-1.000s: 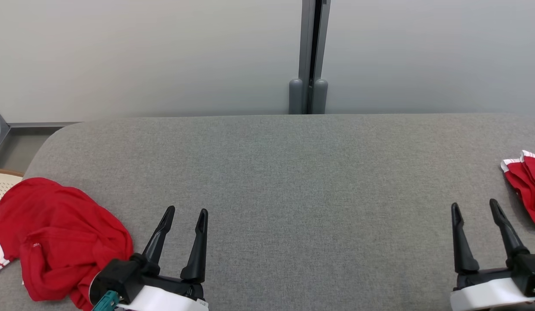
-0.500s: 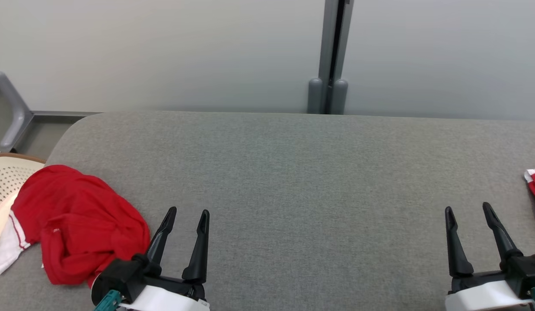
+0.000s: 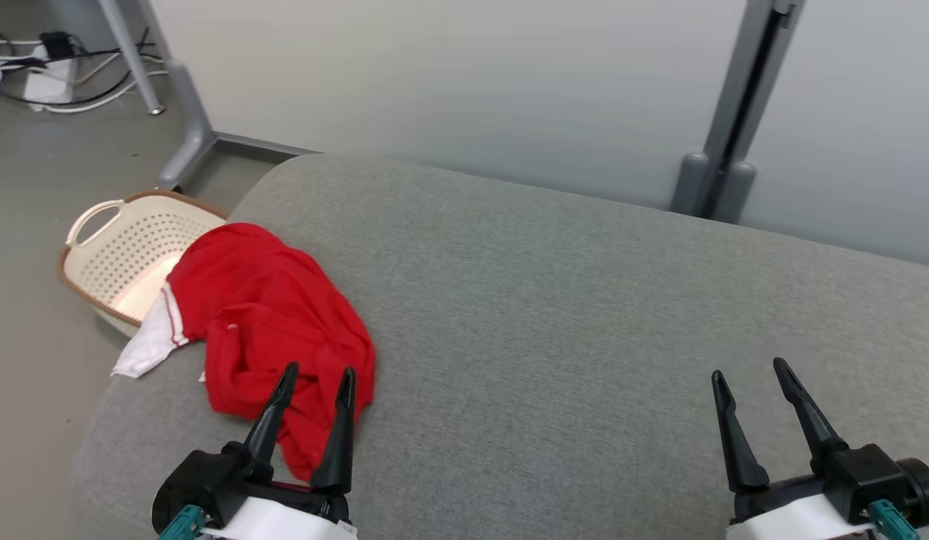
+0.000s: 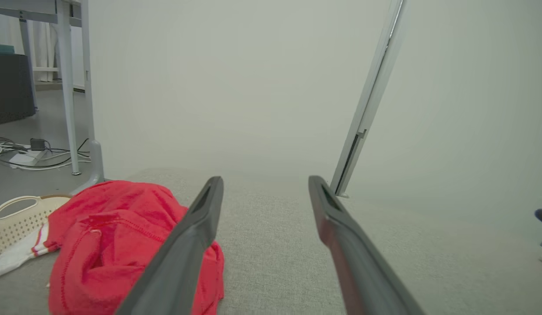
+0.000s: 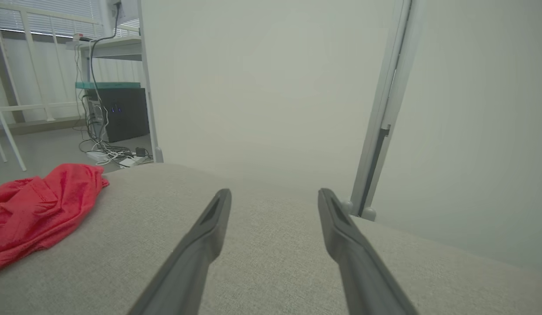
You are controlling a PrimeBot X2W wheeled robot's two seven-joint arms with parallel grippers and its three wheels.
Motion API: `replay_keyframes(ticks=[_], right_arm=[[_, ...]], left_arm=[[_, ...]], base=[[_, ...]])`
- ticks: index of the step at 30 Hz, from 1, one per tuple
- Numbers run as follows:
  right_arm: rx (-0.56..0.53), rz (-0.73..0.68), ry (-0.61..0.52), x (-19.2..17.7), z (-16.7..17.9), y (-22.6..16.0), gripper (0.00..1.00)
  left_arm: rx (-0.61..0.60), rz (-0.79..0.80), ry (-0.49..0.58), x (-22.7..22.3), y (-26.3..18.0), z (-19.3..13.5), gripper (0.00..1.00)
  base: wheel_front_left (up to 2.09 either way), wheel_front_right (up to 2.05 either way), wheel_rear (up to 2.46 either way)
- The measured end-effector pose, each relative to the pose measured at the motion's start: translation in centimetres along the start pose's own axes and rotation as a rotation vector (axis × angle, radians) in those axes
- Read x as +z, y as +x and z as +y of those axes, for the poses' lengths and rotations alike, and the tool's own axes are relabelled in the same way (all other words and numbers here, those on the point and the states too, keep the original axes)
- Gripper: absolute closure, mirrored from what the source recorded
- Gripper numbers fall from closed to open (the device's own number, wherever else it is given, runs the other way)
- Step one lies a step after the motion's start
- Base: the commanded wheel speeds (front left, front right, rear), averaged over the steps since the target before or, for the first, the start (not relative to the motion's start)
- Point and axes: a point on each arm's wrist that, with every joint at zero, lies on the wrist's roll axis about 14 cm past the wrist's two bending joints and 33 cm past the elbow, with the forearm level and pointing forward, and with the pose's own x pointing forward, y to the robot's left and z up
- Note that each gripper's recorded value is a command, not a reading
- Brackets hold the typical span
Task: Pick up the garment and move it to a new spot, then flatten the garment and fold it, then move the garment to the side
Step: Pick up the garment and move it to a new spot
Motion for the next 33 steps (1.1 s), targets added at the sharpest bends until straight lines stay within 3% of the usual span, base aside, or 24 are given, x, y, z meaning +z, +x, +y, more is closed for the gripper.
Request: replay_keyframes(ticks=[9,15,33], right_arm=[[0.197,-0.009,0.035,0.0,6.3,3.2,0.00],[0.280,0.004,0.058,-0.7,8.6,4.6,0.00],[0.224,0.019,0.061,-1.0,7.0,3.7,0.00]], left_arm=[[0.157,-0.043,0.031,1.7,-2.8,4.4,0.00],[0.230,-0.045,0.038,2.0,-3.3,5.9,0.00],[0.248,-0.041,0.055,1.9,-3.4,6.9,0.00]], base=[[0.00,0.00,0.00],[0.00,0.00,0.00],[0.00,0.00,0.00]])
